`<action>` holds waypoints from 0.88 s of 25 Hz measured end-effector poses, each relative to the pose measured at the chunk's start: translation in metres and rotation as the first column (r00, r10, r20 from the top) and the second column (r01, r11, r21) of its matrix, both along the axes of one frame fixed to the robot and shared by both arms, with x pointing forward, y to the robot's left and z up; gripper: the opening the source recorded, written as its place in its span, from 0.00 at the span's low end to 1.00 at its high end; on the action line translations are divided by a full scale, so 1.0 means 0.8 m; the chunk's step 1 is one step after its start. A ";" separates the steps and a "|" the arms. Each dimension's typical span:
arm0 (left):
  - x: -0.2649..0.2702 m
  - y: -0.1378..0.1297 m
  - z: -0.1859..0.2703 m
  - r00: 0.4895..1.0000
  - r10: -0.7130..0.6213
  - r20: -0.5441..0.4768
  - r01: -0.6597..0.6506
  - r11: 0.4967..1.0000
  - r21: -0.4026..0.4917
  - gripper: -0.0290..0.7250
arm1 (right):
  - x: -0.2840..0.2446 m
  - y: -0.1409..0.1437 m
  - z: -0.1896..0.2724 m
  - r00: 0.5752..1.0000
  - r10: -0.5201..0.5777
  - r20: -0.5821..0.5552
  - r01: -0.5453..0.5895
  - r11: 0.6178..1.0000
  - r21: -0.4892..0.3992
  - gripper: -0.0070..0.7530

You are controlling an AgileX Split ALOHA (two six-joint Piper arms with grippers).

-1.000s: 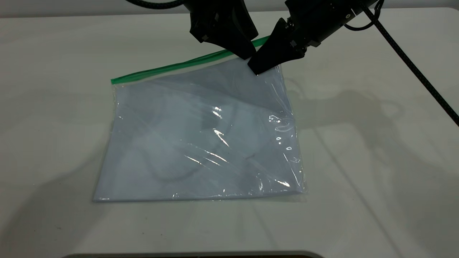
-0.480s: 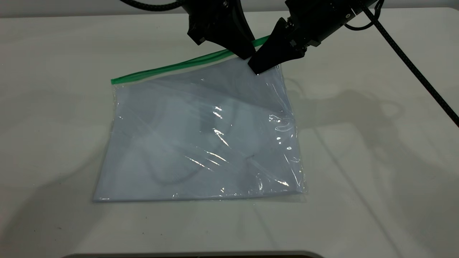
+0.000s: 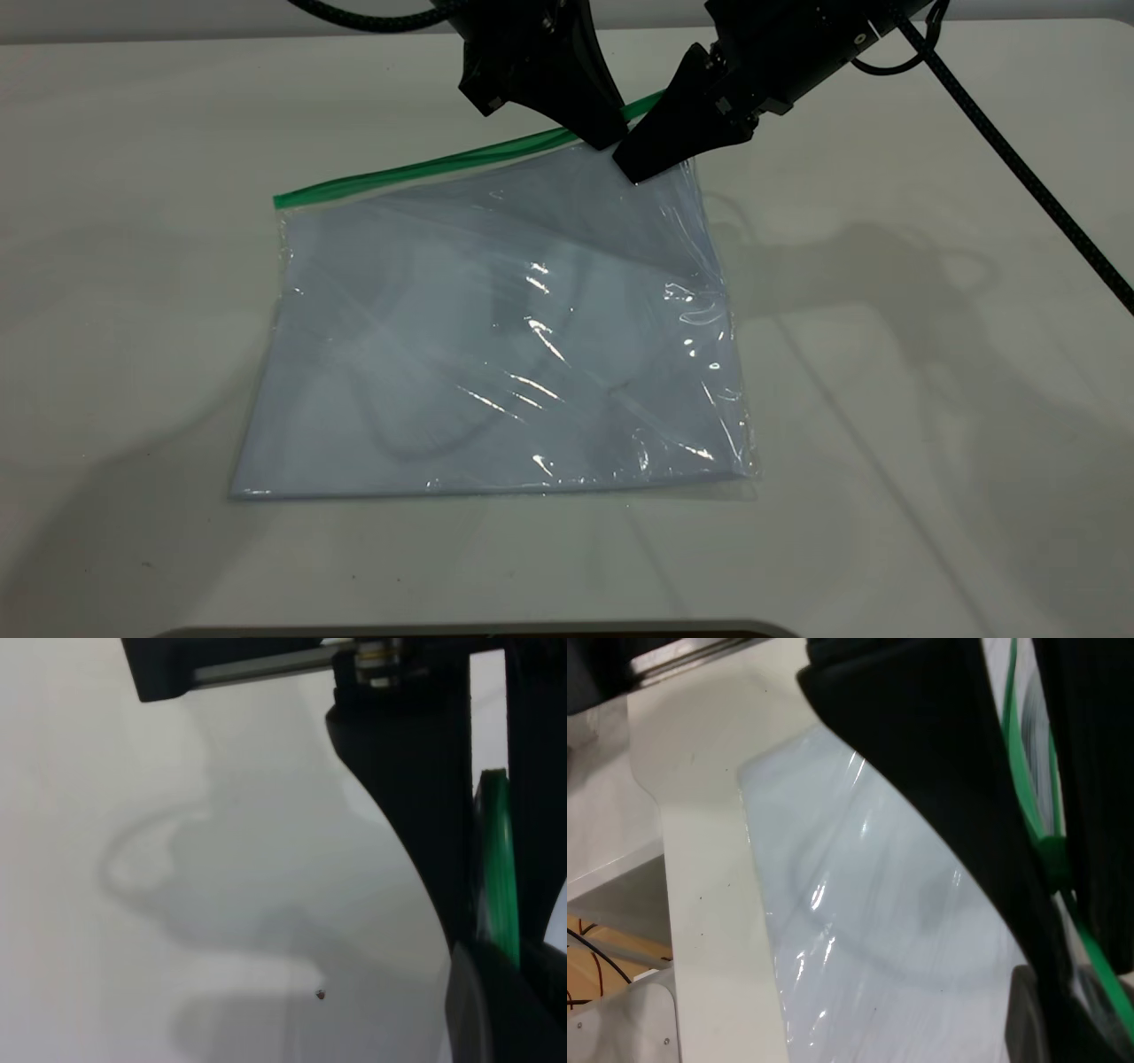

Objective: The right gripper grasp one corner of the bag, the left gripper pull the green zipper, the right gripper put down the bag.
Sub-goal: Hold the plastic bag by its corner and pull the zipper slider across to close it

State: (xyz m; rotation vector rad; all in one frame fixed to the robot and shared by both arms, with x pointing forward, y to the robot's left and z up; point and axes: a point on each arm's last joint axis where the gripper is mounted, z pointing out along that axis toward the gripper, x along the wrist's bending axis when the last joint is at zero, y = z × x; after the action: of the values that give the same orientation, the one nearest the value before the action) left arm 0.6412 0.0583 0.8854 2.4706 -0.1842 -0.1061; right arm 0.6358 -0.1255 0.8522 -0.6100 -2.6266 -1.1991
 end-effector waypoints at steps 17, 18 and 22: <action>0.017 0.021 0.001 0.996 0.080 0.024 -0.081 0.997 0.018 0.09 | 0.020 -0.061 0.017 0.989 -0.132 -0.068 0.137 0.988 0.075 0.05; 0.019 0.024 0.001 0.996 0.087 0.023 -0.087 0.996 0.019 0.09 | 0.021 -0.066 0.018 0.988 -0.139 -0.070 0.144 0.986 0.079 0.05; 0.025 0.037 -0.001 0.993 0.118 0.015 -0.119 0.992 0.042 0.09 | 0.026 -0.085 0.021 0.980 -0.178 -0.083 0.185 0.979 0.083 0.05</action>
State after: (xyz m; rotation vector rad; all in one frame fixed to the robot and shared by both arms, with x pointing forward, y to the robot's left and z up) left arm 0.6609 0.0882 0.8849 2.5190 -0.0401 -0.0447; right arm 0.6566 -0.1938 0.8686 -0.8761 -2.4833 -1.3099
